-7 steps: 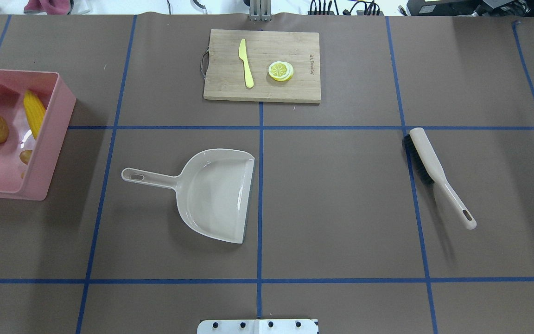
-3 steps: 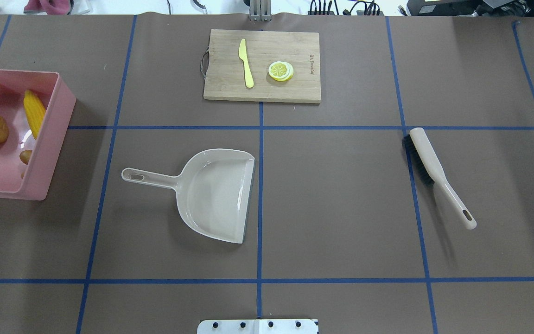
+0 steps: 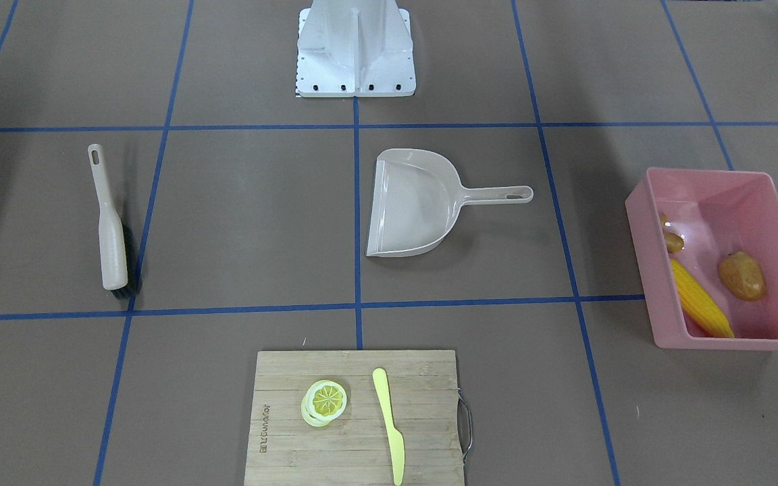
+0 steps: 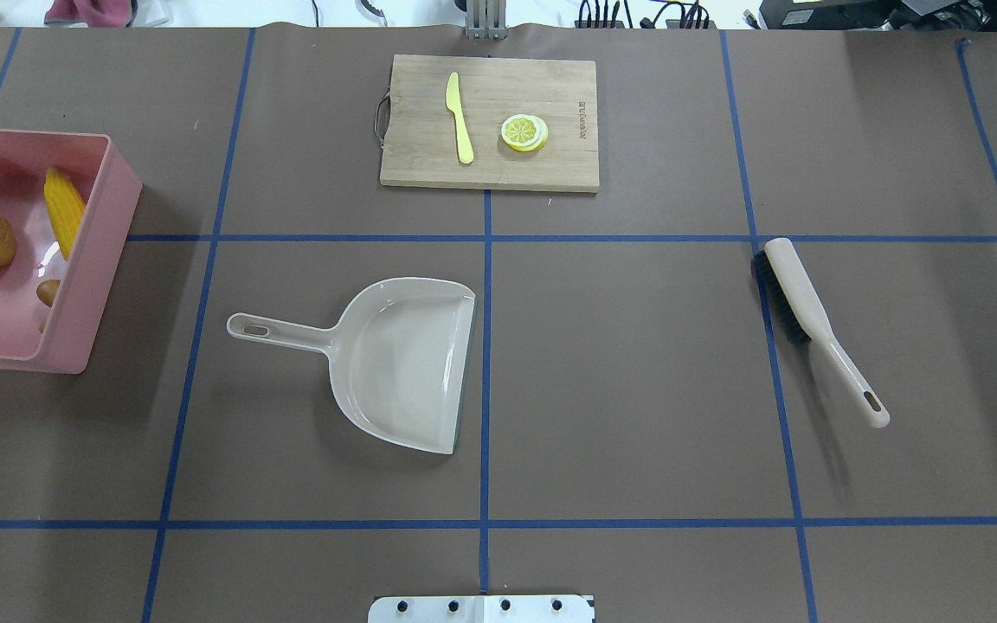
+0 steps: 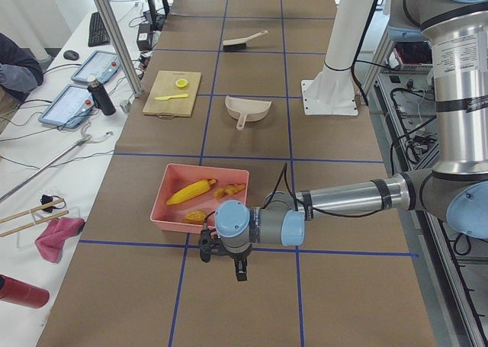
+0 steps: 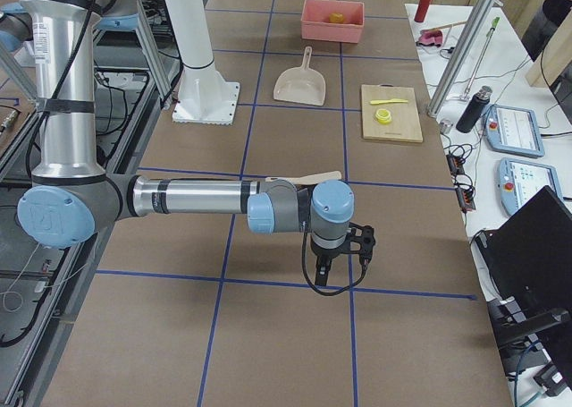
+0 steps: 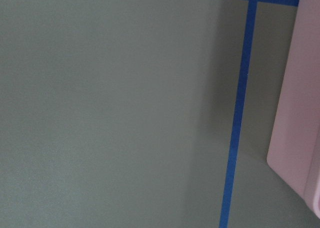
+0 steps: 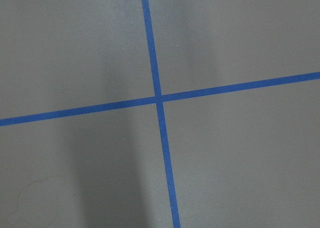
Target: Sweep and dump trash into bin
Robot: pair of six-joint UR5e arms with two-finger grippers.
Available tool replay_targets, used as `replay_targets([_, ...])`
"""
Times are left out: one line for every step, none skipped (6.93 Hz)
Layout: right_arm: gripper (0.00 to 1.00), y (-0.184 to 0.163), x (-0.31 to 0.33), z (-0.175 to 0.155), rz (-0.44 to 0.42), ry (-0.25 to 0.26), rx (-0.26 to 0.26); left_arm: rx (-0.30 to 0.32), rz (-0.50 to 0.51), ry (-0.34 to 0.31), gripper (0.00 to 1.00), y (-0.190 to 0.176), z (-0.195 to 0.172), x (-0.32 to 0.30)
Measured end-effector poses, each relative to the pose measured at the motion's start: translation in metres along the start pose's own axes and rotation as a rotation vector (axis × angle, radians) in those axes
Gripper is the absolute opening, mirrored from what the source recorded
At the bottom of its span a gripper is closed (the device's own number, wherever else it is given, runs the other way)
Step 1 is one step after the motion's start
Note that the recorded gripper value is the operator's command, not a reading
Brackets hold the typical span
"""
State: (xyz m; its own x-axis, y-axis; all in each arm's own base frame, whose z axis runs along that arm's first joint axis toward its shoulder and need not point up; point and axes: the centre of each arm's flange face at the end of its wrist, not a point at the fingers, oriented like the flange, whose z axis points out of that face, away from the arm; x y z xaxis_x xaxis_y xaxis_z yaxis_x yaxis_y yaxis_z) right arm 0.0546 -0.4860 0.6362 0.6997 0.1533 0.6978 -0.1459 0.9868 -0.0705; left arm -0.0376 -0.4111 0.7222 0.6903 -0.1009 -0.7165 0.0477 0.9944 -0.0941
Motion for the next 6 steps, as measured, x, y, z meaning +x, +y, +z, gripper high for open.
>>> replay_targets([1.0,0.0,0.0,0.0,-0.002,0.0,0.0,0.014,0.013,0.002,0.98,-0.002,-0.007,0.006])
replay_targets([1.0,0.0,-0.001,-0.001,-0.006,-0.004,0.001,0.023,0.022,0.003,0.98,-0.004,-0.011,0.01])
replay_targets([1.0,0.0,-0.002,-0.001,-0.01,-0.012,0.001,0.028,0.027,0.003,0.98,-0.005,-0.014,0.012])
replay_targets([1.0,0.0,-0.003,-0.003,-0.015,-0.017,0.003,0.028,0.024,0.004,0.98,-0.003,-0.014,0.011])
replay_targets([1.0,0.0,-0.005,-0.005,-0.02,-0.019,0.007,0.022,0.015,0.004,0.98,0.003,-0.011,0.006])
replay_targets([1.0,0.0,-0.007,-0.007,-0.029,-0.02,0.009,0.016,0.005,0.003,0.98,0.009,-0.009,0.002])
